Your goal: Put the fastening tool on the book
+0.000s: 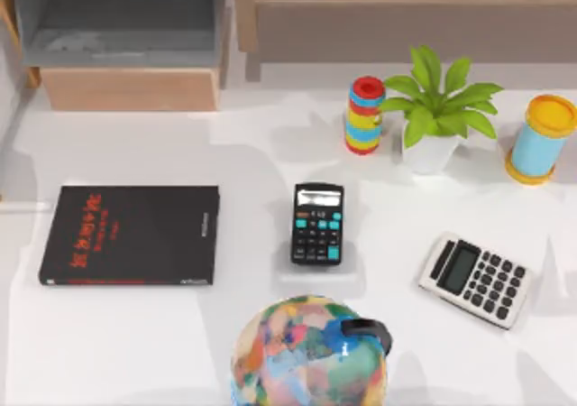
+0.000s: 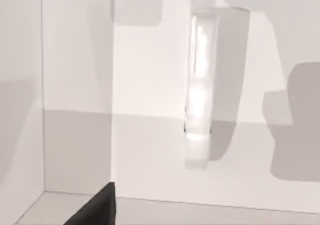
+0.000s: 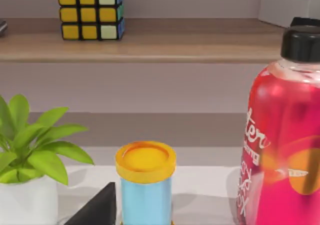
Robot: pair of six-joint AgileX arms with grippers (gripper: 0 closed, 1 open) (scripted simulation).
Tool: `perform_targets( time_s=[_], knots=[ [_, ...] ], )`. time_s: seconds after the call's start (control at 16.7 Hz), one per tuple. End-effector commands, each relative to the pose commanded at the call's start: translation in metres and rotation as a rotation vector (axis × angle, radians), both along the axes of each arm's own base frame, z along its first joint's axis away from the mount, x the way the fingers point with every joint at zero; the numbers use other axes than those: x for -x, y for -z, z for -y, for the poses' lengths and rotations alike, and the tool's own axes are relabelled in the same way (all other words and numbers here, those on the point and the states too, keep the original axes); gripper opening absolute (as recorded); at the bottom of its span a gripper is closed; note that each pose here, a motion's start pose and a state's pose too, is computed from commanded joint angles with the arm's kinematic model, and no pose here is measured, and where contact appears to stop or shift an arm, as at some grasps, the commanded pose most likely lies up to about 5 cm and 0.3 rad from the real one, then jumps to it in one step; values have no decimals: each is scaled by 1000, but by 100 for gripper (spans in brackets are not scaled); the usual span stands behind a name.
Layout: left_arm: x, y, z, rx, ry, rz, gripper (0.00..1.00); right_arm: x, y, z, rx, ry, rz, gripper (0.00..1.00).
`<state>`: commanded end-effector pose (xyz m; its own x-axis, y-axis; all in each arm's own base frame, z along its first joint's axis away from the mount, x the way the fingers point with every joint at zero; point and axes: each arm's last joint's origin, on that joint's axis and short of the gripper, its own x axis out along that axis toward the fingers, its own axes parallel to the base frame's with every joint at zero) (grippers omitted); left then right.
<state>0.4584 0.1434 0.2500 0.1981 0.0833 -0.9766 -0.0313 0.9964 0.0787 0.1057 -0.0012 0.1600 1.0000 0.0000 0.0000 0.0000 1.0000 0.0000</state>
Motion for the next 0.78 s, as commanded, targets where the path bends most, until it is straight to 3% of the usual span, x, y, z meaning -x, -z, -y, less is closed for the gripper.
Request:
perform_targets(
  time_s=[0.3, 0.78],
  knots=[
    [-23, 57, -29, 67, -2, -98, 100, 0, 0, 0, 0, 0, 0, 100],
    [-28, 66, -28, 77, 12, -104, 100, 0, 0, 0, 0, 0, 0, 100]
  ],
)
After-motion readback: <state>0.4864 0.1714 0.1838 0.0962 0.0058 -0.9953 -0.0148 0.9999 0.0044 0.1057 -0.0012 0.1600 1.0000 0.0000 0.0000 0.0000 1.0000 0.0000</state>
